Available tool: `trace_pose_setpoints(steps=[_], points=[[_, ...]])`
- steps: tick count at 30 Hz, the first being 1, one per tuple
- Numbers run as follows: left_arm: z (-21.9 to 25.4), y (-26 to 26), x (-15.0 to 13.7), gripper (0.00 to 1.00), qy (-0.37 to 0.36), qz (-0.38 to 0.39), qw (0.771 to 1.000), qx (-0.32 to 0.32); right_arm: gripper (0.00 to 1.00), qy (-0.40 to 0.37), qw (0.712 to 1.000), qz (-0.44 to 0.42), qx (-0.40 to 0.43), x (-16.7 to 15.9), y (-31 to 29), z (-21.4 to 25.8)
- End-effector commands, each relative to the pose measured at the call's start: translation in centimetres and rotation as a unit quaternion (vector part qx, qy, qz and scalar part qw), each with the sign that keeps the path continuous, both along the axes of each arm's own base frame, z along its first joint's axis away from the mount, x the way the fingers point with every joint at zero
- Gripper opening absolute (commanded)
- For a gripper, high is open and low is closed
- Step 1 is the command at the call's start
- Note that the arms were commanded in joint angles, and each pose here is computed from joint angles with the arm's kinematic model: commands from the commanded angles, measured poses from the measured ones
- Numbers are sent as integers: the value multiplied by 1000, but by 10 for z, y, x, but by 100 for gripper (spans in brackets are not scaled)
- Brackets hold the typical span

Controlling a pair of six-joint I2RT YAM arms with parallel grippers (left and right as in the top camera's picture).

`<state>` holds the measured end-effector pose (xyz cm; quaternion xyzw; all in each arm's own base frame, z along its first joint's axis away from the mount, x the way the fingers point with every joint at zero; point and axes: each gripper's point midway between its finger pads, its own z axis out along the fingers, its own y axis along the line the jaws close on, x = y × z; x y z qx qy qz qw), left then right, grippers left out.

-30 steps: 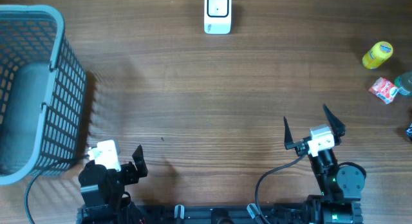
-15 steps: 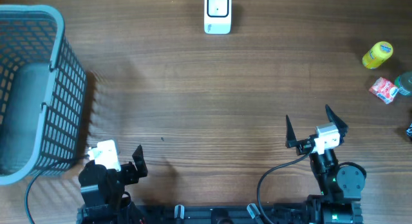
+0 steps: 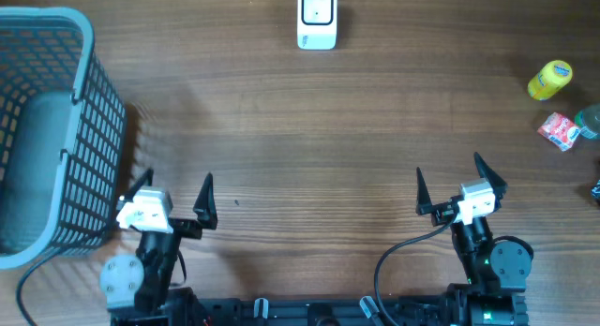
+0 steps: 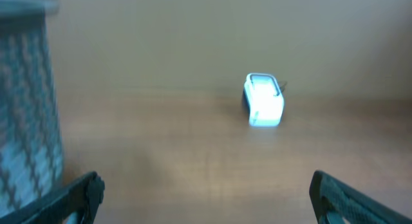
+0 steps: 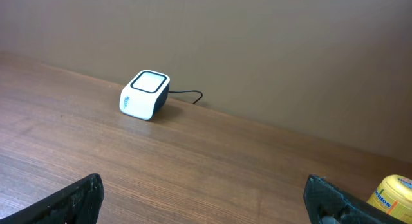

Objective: Scan the item barcode

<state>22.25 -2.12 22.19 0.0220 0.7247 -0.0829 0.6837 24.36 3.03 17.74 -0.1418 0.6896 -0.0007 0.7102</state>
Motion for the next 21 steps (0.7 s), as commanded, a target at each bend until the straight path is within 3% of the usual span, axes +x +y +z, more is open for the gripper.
trace_pose_setpoints(steps=[1, 4, 9, 14, 19, 21], points=[[11, -13, 4, 100, -65, -34, 995, 71, 100, -3, 1000, -6, 8, 0, -2, 2], [-4, -19, 13, 100, -96, -46, 991, 76, 100, -4, 1000, -6, 8, 0, -2, 2], [-57, -23, 18, 100, -21, -60, 996, 70, 100, -3, 1000, -6, 8, 0, -2, 2], [-61, -19, 19, 100, -9, -44, 997, 63, 100, -3, 1000, -6, 9, 0, -2, 2], [-61, -20, 19, 100, 15, -42, 997, -62, 100, -4, 1000, -6, 9, 0, -2, 2], [-62, -11, 21, 100, 18, -14, 997, -70, 100, -3, 1000, -6, 8, 0, -2, 2]])
